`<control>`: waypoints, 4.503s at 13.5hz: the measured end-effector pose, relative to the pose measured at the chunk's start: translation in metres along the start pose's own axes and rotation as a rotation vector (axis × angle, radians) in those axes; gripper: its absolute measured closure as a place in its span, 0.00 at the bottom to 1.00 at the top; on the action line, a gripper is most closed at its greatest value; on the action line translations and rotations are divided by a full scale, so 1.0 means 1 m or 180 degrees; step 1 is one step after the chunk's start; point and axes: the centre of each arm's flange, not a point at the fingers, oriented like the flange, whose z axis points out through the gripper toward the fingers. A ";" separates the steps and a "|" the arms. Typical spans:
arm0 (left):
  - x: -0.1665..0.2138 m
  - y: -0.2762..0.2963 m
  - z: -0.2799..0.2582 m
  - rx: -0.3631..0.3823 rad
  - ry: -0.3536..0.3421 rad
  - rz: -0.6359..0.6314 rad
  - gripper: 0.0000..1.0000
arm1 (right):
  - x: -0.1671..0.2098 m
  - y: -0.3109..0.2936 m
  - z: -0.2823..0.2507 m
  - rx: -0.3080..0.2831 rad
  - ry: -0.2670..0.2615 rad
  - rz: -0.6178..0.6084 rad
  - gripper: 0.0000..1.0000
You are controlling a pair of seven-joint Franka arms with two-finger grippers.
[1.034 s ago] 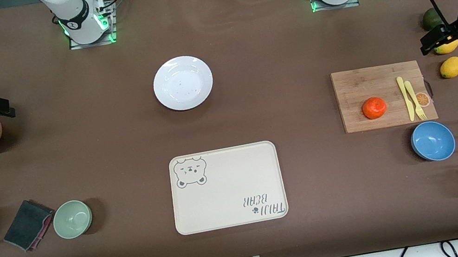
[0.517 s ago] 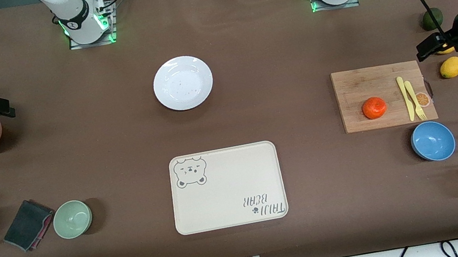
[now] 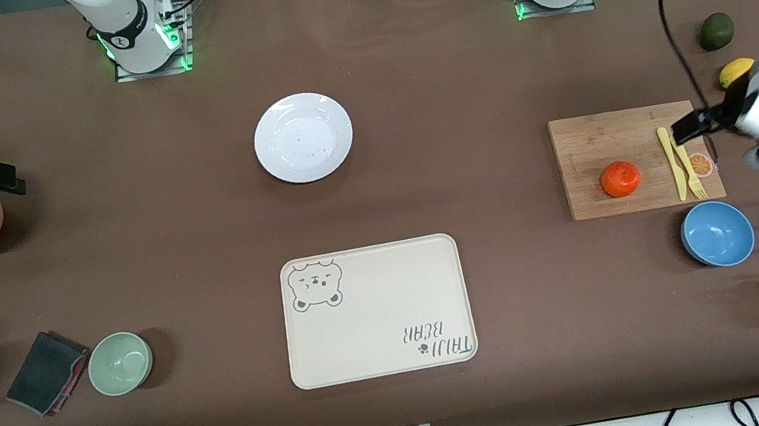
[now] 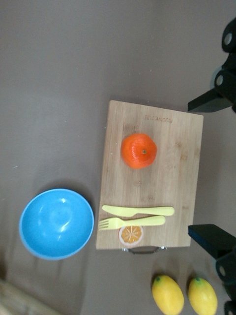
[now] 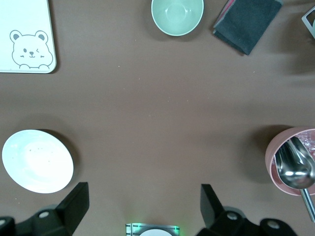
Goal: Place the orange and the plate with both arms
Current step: 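Move the left gripper over the orange on the cutting board, then close the left gripper on the orange and lift it, then carry the orange with the left gripper over the white plate, then lower the orange onto the plate and open the left gripper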
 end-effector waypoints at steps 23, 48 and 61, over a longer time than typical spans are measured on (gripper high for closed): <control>0.026 0.016 0.237 0.0018 -0.0217 0.0013 0.07 | 0.000 0.000 0.001 0.0001 -0.0004 0.0000 0.00; -0.186 0.534 0.183 -0.0309 -0.0189 -0.0791 0.32 | 0.002 0.000 0.005 0.0006 -0.0030 -0.0001 0.00; -0.255 0.600 0.257 -0.0436 -0.0206 -0.0710 0.27 | 0.005 -0.001 0.021 0.0052 -0.0134 -0.0005 0.00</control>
